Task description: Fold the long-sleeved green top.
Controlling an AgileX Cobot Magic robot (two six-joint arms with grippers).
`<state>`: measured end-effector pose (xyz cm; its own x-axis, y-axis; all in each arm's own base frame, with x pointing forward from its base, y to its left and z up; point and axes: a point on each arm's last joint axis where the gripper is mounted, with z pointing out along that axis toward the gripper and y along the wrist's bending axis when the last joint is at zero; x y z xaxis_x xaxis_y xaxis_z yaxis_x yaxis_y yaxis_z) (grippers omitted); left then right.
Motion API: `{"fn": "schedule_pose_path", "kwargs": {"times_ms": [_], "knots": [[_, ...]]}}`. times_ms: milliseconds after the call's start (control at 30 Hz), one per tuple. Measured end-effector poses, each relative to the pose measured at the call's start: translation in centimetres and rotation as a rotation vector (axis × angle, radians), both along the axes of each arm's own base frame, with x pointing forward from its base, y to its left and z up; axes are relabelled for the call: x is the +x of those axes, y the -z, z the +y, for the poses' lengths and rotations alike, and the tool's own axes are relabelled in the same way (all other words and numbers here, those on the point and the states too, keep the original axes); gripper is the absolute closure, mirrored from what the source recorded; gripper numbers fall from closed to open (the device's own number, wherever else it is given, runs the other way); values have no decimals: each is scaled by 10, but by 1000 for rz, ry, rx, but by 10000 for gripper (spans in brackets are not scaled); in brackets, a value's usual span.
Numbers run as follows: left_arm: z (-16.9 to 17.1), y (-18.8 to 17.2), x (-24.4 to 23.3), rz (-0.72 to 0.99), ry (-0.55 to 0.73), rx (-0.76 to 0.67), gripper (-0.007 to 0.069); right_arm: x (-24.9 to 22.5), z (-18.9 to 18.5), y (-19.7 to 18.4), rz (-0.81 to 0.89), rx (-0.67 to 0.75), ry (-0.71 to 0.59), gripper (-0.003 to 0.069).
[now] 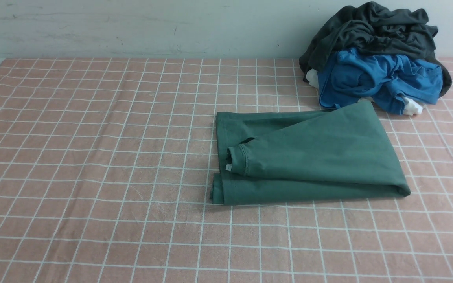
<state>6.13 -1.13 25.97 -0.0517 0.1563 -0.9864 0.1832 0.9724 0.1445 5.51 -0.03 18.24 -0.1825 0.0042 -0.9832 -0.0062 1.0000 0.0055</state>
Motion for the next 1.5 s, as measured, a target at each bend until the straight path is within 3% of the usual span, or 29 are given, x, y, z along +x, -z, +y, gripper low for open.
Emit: {"fn": "schedule_pose_path", "kwargs": {"times_ms": [533,700,967,1500], "knots": [[1,6,-5,-24,-6,-4,628,0,0,0,1,0,0,672],[4,36,-11,-38,-52,-5,628,0,0,0,2,1,-1,672],[5,85,-8,182,-71,21,628,0,0,0,3,3,-1,672],[5,86,-9,206,-69,14,628,0,0,0,3,3,-1,672]]}}
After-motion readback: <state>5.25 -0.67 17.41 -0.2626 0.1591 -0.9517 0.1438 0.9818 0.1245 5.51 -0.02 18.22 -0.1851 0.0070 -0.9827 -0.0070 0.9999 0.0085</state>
